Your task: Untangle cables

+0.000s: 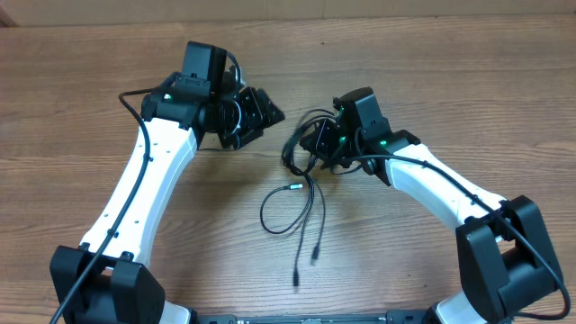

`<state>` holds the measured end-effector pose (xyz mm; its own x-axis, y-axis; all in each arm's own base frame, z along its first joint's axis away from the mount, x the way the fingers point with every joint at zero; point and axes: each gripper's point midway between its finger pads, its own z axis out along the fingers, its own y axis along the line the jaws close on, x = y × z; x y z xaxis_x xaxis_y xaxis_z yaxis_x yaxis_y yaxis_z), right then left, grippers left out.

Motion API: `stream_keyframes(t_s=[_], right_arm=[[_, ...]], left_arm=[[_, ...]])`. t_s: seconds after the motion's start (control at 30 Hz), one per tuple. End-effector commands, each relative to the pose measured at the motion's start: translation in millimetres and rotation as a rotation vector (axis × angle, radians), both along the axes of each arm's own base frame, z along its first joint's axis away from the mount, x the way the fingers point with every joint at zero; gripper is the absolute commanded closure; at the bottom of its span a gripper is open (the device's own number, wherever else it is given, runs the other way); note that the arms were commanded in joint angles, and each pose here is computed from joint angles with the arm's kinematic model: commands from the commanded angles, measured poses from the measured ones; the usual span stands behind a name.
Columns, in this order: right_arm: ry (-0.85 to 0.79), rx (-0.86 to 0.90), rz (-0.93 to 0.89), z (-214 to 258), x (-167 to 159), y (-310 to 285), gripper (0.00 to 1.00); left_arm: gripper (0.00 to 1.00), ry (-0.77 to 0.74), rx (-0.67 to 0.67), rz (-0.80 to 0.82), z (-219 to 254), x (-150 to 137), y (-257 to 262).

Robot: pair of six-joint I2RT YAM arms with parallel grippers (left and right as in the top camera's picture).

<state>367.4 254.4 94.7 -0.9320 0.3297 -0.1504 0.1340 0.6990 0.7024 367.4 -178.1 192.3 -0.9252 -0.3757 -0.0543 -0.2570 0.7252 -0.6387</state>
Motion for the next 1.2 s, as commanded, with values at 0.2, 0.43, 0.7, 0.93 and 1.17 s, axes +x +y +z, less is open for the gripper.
stream_keyframes(t_s=[0.2, 0.43, 0.7, 0.93, 1.17], right_arm=[[-0.138, -0.007, 0.065, 22, 13, 4, 0.96], [-0.136, -0.007, 0.066, 22, 13, 4, 0.96], [-0.137, -0.007, 0.065, 22, 13, 4, 0.96], [-0.137, -0.007, 0.065, 22, 13, 4, 0.96], [-0.137, -0.007, 0.065, 22, 13, 4, 0.96]], left_arm=[[0.58, 0.218, 0.122, 0.108, -38, -26, 12], [0.54, 0.603, 0.029, 0.317, -96, -54, -2], [0.67, 0.734, -0.12, 0.284, -137, -39, -36], [0.67, 0.715, -0.106, 0.294, -160, -28, -40], [0.65, 0.609, -0.145, 0.245, -156, -12, -57]])
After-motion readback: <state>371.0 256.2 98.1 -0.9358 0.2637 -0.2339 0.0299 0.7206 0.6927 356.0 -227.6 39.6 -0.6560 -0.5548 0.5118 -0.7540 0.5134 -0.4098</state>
